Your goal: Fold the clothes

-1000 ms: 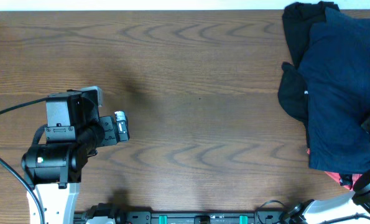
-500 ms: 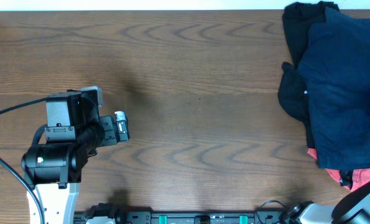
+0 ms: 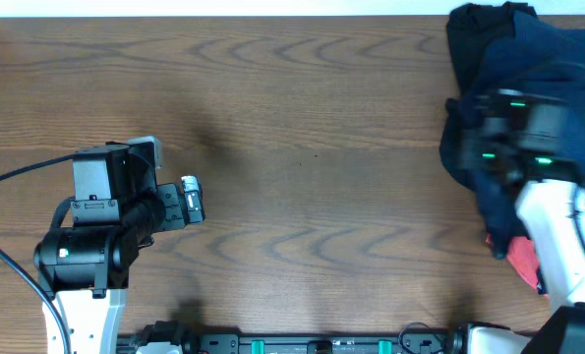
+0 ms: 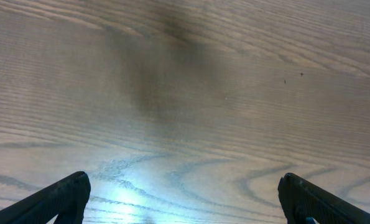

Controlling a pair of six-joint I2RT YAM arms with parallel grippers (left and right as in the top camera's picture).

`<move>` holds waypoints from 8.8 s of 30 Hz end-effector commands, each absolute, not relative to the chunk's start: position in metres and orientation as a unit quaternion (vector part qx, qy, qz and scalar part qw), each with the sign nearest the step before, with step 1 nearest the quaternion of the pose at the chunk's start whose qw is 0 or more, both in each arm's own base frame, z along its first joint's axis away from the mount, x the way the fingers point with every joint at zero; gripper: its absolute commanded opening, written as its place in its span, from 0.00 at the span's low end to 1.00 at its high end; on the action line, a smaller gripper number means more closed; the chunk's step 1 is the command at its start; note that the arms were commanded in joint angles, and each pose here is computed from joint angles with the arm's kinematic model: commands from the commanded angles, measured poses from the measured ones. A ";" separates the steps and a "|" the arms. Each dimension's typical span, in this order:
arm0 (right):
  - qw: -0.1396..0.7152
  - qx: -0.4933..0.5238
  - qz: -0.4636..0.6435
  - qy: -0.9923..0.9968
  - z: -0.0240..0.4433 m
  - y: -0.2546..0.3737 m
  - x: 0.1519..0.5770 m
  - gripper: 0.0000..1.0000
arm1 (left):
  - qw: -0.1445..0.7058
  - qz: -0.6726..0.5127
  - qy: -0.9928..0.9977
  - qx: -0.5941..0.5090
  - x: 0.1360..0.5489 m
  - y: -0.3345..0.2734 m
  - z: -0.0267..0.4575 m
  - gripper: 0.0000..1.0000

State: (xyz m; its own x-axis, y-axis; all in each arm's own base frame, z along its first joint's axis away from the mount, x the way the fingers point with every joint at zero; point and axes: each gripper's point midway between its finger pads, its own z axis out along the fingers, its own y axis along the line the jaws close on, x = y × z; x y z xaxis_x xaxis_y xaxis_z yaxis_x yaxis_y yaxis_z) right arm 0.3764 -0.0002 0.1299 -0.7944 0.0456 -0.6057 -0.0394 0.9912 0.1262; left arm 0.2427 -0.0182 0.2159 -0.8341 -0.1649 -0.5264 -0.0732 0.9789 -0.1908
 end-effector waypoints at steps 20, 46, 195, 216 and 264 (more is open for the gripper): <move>0.404 -0.083 0.060 0.909 0.165 0.087 0.402 0.99 | 0.306 -0.111 0.943 -0.065 0.252 -0.027 0.230 0.98; 0.364 0.112 -0.068 0.922 0.190 -0.073 0.338 0.96 | 0.005 -0.316 0.949 0.006 0.288 -0.188 0.082 0.68; 0.174 0.298 -0.081 0.935 0.141 -0.067 0.242 0.01 | 0.060 -0.195 0.975 0.089 0.316 -0.260 0.003 0.06; 0.126 0.158 0.193 0.960 0.146 0.034 0.244 0.39 | 0.087 -0.319 0.939 -0.099 0.413 -0.082 0.162 0.65; 0.246 0.161 0.086 0.952 0.157 -0.010 0.292 0.45 | 0.005 -0.152 0.970 -0.192 0.363 -0.053 0.055 0.06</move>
State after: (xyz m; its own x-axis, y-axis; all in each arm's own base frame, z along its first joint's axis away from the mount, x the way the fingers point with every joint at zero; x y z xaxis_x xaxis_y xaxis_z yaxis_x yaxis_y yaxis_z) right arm 0.2889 -0.0079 0.1479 -0.8407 0.3592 -0.4051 0.2792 0.9287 0.2441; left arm 0.3029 -0.1018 0.0221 -0.9275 -0.2906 0.2350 -0.3518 0.8911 -0.2866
